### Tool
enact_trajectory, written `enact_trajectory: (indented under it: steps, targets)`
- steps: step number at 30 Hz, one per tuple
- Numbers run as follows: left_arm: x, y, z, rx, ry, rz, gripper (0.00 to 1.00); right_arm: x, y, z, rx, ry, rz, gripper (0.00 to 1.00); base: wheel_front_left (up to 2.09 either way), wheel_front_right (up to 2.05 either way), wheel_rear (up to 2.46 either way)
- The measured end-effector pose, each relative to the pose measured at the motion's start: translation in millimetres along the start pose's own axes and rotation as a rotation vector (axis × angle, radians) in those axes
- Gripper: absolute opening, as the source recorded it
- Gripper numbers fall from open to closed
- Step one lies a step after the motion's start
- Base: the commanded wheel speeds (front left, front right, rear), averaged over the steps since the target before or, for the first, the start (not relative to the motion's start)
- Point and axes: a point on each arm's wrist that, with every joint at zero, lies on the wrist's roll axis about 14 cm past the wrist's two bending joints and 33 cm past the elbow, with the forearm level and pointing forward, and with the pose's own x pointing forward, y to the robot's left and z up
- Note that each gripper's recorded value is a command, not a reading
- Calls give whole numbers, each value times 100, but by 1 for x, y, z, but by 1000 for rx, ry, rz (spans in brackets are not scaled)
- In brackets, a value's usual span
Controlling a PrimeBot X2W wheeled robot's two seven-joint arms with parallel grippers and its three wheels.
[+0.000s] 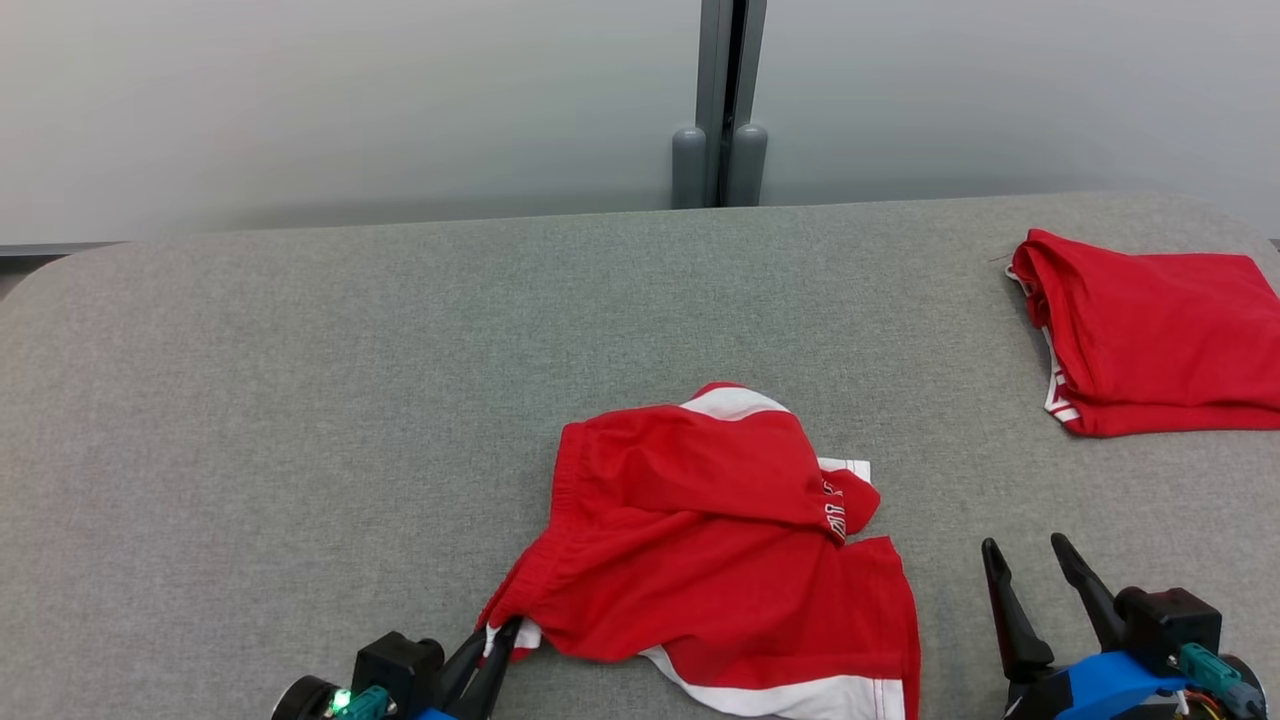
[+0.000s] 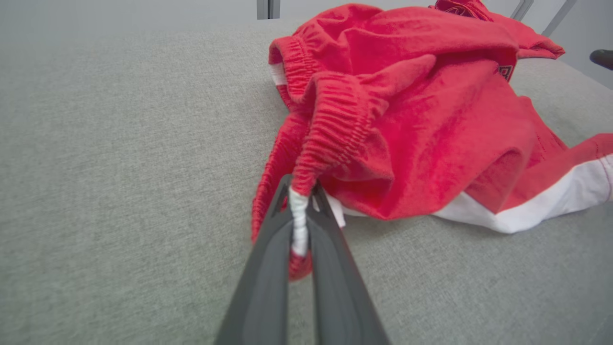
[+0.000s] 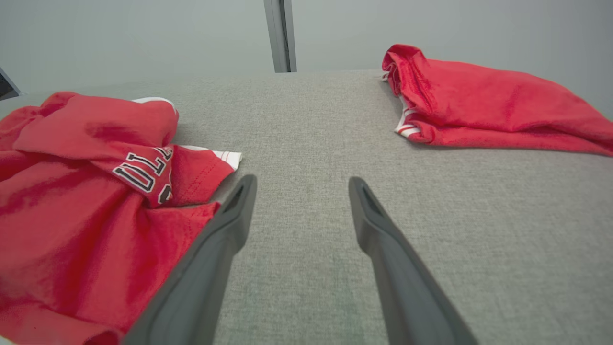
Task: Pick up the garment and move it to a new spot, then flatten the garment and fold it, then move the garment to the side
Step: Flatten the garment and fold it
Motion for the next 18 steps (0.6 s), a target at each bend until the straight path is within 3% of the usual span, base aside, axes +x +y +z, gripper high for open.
enact_trajectory:
  steps: [1, 2, 18]
  targets:
    - [-1, -1, -1, -7, 1, 1, 47, 0, 0, 0, 0, 0, 0, 100, 0, 0, 0]
    - [-2, -1, 0, -8, -5, 2, 100, -1, 0, -1, 0, 1, -1, 100, 0, 0, 0]
    - [-22, -10, 32, -55, -171, 5, 100, -4, 5, 9, 13, -38, 8, 100, 0, 0, 0]
